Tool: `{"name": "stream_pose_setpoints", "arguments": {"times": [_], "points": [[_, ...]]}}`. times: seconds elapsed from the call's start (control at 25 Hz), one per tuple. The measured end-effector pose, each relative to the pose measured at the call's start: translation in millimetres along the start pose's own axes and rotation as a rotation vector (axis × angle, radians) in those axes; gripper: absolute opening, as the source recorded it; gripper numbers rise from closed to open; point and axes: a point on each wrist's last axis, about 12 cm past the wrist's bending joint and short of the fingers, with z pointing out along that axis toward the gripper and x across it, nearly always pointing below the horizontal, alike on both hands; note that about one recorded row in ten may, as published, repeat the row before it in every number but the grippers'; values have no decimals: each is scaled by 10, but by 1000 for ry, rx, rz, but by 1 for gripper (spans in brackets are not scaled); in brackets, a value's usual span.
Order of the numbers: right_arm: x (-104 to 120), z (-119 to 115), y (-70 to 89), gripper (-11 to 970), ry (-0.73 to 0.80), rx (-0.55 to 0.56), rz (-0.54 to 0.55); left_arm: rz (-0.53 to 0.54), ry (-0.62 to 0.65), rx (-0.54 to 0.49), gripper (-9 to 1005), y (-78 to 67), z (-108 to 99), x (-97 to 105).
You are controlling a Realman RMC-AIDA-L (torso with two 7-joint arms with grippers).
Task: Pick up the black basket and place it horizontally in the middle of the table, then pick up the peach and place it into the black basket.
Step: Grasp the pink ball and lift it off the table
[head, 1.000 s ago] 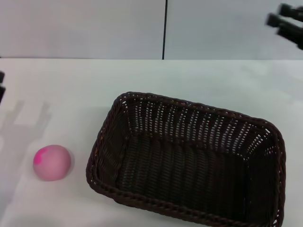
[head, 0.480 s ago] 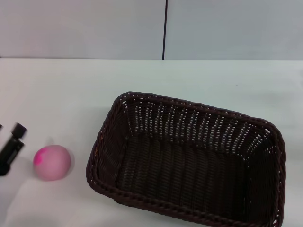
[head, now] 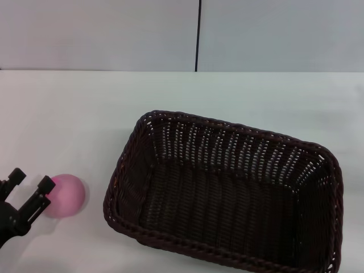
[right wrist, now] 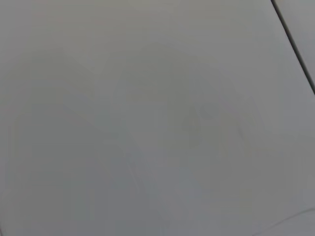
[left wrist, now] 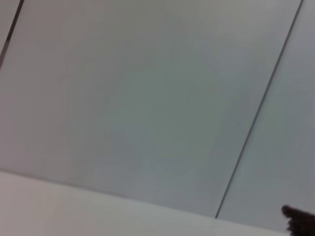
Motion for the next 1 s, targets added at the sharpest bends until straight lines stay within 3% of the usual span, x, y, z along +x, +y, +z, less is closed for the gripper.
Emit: {"name": "stream_pose_setpoints", "arguments": {"times": [0.76, 1.0], "points": [[34, 29, 29, 500, 6, -7, 16, 3, 84, 19, 730, -2, 71, 85], [28, 27, 23, 500, 1, -2, 17, 4, 88, 10, 542, 9, 72, 90]]}}
